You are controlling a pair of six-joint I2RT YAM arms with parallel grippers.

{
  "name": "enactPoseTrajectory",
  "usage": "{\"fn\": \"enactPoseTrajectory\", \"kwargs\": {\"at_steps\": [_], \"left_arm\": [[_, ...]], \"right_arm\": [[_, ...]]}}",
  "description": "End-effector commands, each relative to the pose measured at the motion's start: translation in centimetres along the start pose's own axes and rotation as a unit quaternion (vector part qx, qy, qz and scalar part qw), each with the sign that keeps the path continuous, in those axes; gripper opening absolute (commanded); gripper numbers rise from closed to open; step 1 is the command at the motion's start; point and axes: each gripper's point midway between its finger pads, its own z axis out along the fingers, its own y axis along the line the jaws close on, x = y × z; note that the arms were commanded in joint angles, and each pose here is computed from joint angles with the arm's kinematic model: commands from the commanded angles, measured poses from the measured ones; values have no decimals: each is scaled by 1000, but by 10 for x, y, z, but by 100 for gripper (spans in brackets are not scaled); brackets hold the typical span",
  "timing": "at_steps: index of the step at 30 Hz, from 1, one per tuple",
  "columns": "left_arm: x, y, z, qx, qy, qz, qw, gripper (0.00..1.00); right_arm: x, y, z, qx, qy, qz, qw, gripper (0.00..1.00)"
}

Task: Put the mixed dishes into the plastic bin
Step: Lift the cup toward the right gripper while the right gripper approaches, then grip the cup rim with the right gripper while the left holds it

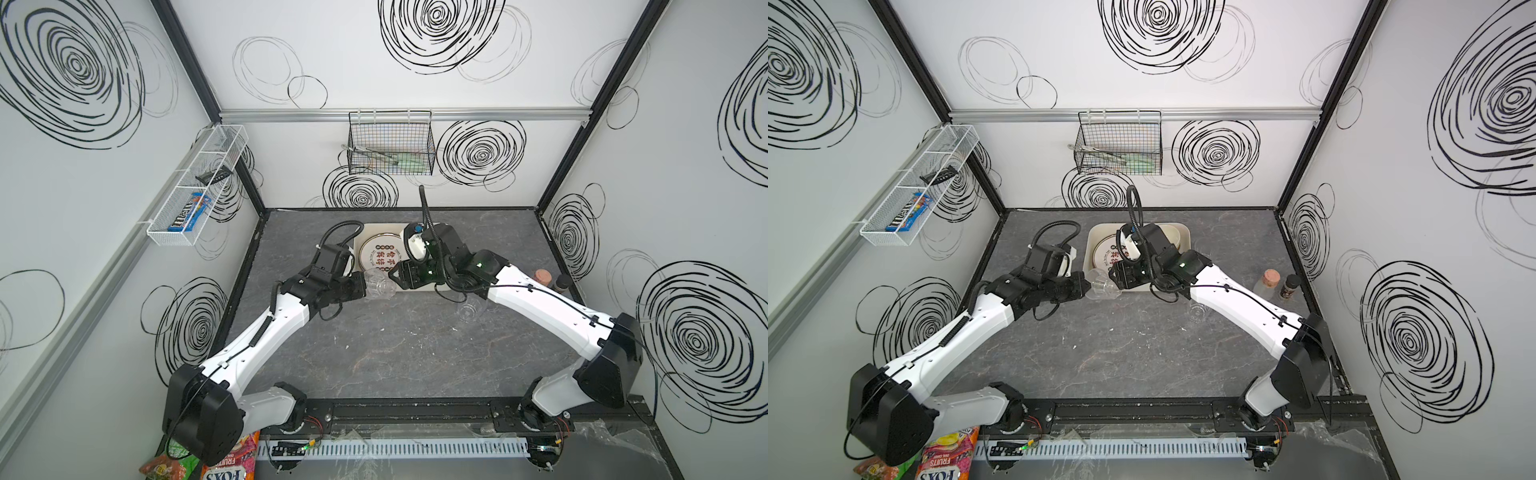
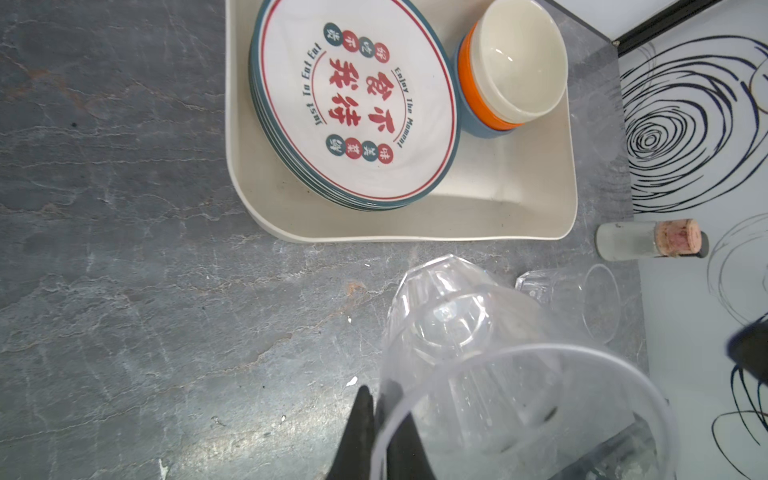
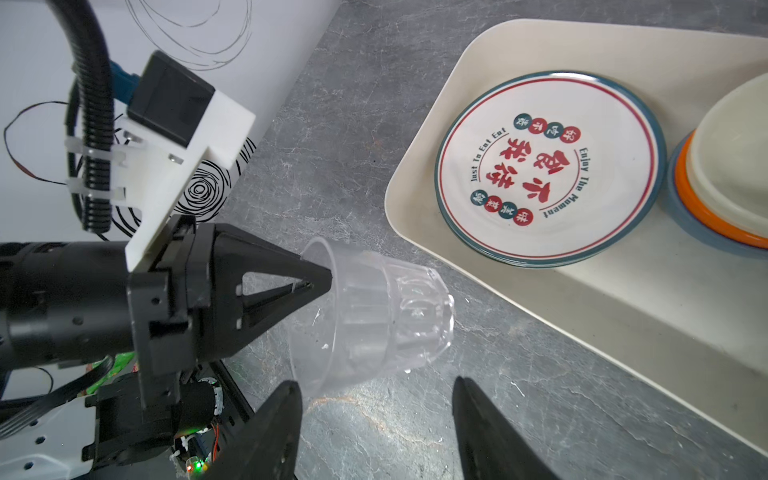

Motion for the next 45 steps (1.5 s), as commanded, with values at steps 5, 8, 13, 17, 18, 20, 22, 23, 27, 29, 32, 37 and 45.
{"fn": "enactPoseTrajectory", "kwargs": {"at_steps": [5,8,13,17,18,20,22,23,27,29,32,37,45], "left_arm": [[-19,-30,-11,32,-37,14,999,9],[-19,-34,-11,33,-36,16,999,9],[-19,-38,-11,37,-37,18,998,10],[-20,-41,-11,37,-37,20,998,11],[-20,-42,-11,37,-37,20,998,12],[-21,-44,-12,39,-39,21,998,13],[-23,-45,-14,40,-41,21,998,14],[-24,-46,-14,40,-42,20,998,14],[-28,-50,-18,46,-47,19,998,15],[-28,-52,-20,49,-48,18,997,15],[-30,-56,-23,55,-49,16,997,17],[-32,-63,-29,71,-53,12,996,22],[-29,-69,-32,93,-47,2,995,34]], "right_arm": [[0,-3,7,27,15,-6,1000,62],[1,-4,11,33,21,-7,999,62],[4,-5,18,38,31,-8,999,60],[5,-9,22,49,37,-9,998,55],[6,-10,23,51,37,-9,998,54],[7,-12,23,56,38,-8,998,51],[7,-14,24,61,38,-8,997,48],[7,-16,25,64,39,-9,997,46],[8,-19,25,73,38,-10,997,39],[7,-22,24,79,34,-9,996,35],[7,-27,22,91,30,-8,995,30],[3,-35,17,101,19,-3,995,21],[-2,-50,8,120,6,7,993,10]]}}
